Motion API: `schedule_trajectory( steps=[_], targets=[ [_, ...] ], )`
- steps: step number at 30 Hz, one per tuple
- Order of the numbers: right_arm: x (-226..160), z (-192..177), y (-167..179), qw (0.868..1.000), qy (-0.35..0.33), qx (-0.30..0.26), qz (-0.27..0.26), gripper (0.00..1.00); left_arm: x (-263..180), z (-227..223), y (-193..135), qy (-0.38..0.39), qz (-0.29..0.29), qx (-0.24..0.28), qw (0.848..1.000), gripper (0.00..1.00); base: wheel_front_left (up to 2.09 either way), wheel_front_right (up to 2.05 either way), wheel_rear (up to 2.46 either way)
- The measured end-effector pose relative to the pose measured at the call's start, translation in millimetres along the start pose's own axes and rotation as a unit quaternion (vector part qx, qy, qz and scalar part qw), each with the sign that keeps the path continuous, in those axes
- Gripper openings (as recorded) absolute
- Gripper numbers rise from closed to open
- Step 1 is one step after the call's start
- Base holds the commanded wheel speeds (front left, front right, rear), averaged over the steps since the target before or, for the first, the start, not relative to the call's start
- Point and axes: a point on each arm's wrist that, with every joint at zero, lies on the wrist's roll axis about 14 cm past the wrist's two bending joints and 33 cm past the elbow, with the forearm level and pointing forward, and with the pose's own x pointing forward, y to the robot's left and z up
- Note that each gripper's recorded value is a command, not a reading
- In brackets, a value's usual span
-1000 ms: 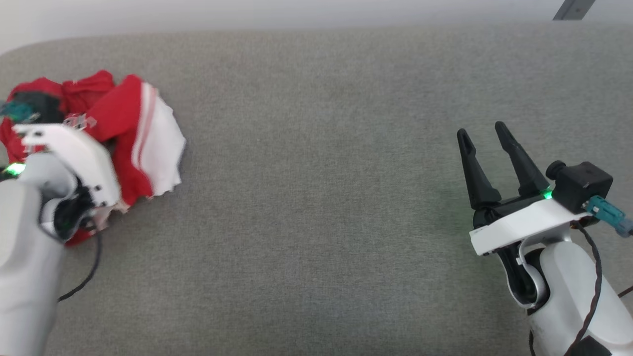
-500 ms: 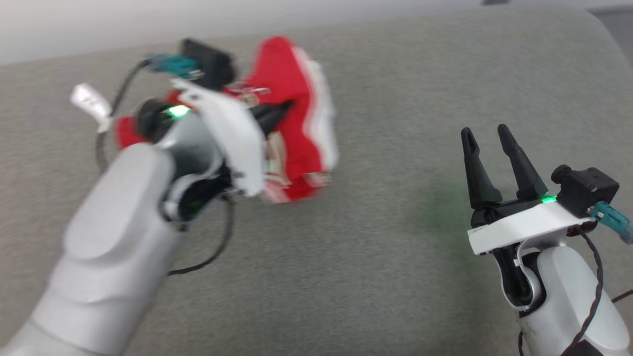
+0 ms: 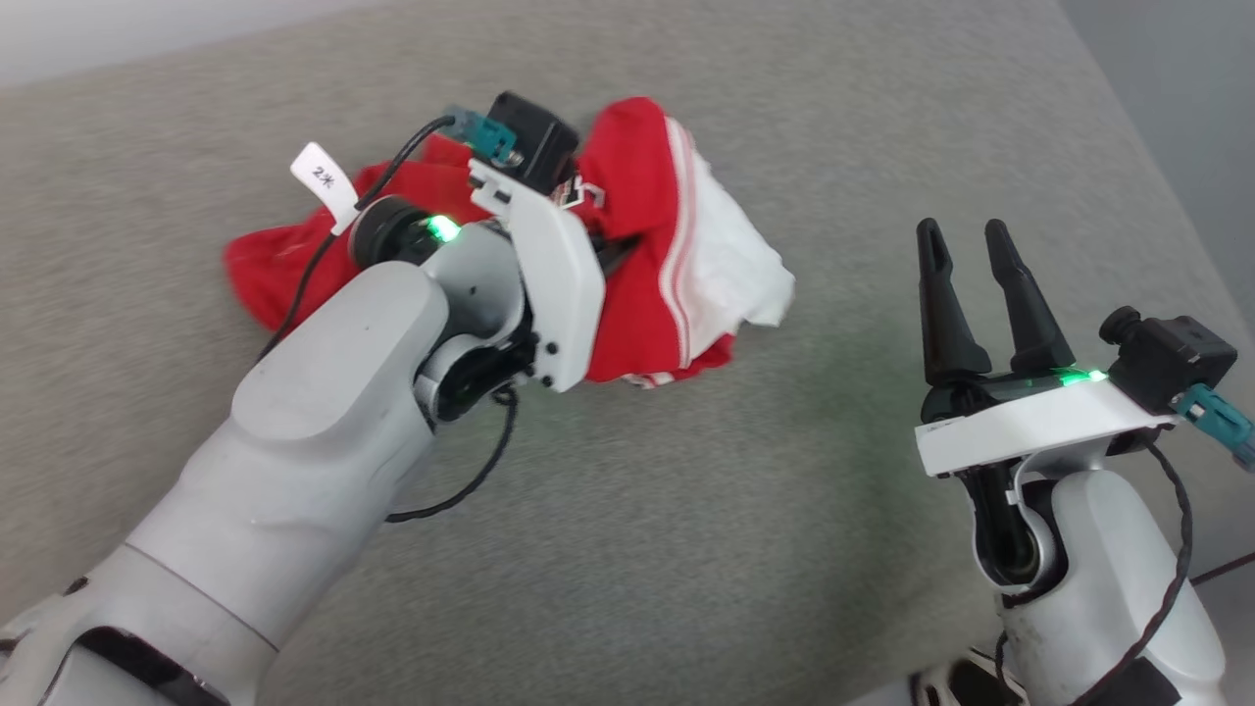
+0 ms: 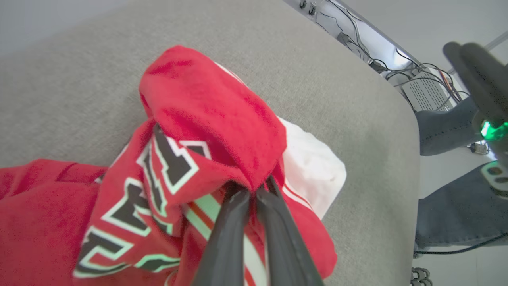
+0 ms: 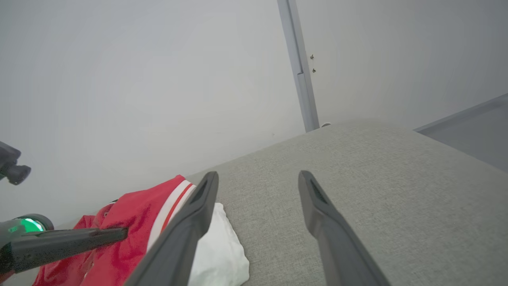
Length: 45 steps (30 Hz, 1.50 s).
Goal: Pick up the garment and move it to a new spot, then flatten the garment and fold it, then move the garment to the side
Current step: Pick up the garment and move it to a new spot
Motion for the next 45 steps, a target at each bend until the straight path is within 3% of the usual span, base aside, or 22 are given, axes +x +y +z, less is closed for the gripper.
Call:
schedule_trajectory(
  steps=[7,16,17,18,19,20,27,33,40,45],
  targets=[
    [-13.5,4.9,-28.1,0.999,-0.004,-0.001,-0.048,1.0,28.7,-52.3,20.2,0.101,0.015,0.039,0.994,0.0,0.0,0.0,0.0],
    [-16.7,-2.0,-34.7,0.998,0.005,-0.002,-0.062,1.0,36.9,-70.4,33.7,0.168,0.02,0.101,0.98,0.02,0.0,0.0,0.0],
    [-15.7,-2.5,-33.5,0.998,0.005,-0.001,-0.06,1.0,36.6,-69.5,34.4,0.165,0.021,0.105,0.98,0.16,0.0,0.0,0.0],
    [-14.3,-2.5,-32.3,0.998,0.004,0.0,-0.058,1.0,36.0,-68.9,34.6,0.16,0.022,0.108,0.981,0.39,0.0,0.0,0.0],
    [-12.7,-2.5,-30.5,0.998,0.004,0.0,-0.056,1.0,35.4,-67.6,34.8,0.152,0.022,0.112,0.982,0.79,0.0,0.0,0.0],
    [-11.5,-2.9,-29.0,0.999,0.004,0.0,-0.053,1.0,34.4,-65.1,34.9,0.143,0.024,0.119,0.982,1.0,0.0,0.0,0.0],
    [-0.7,-4.2,-12.5,1.0,0.005,-0.011,-0.018,1.0,10.5,-26.9,35.9,0.024,0.039,0.105,0.993,1.0,0.0,0.0,0.0],
    [4.2,-7.9,3.9,0.999,0.014,-0.027,0.021,1.0,-25.5,-13.5,37.4,-0.078,0.063,0.035,0.994,1.0,0.0,0.0,0.0],
    [7.6,-14.5,23.7,0.996,0.029,-0.045,0.069,1.0,-98.4,-66.6,79.6,-0.137,0.181,-0.06,0.972,1.0,0.0,0.0,0.0],
    [9.8,-17.8,33.5,0.993,0.038,-0.062,0.098,1.0,-152.8,-97.0,99.0,-0.17,0.261,-0.128,0.942,1.0,0.0,0.0,0.0]
  ],
)
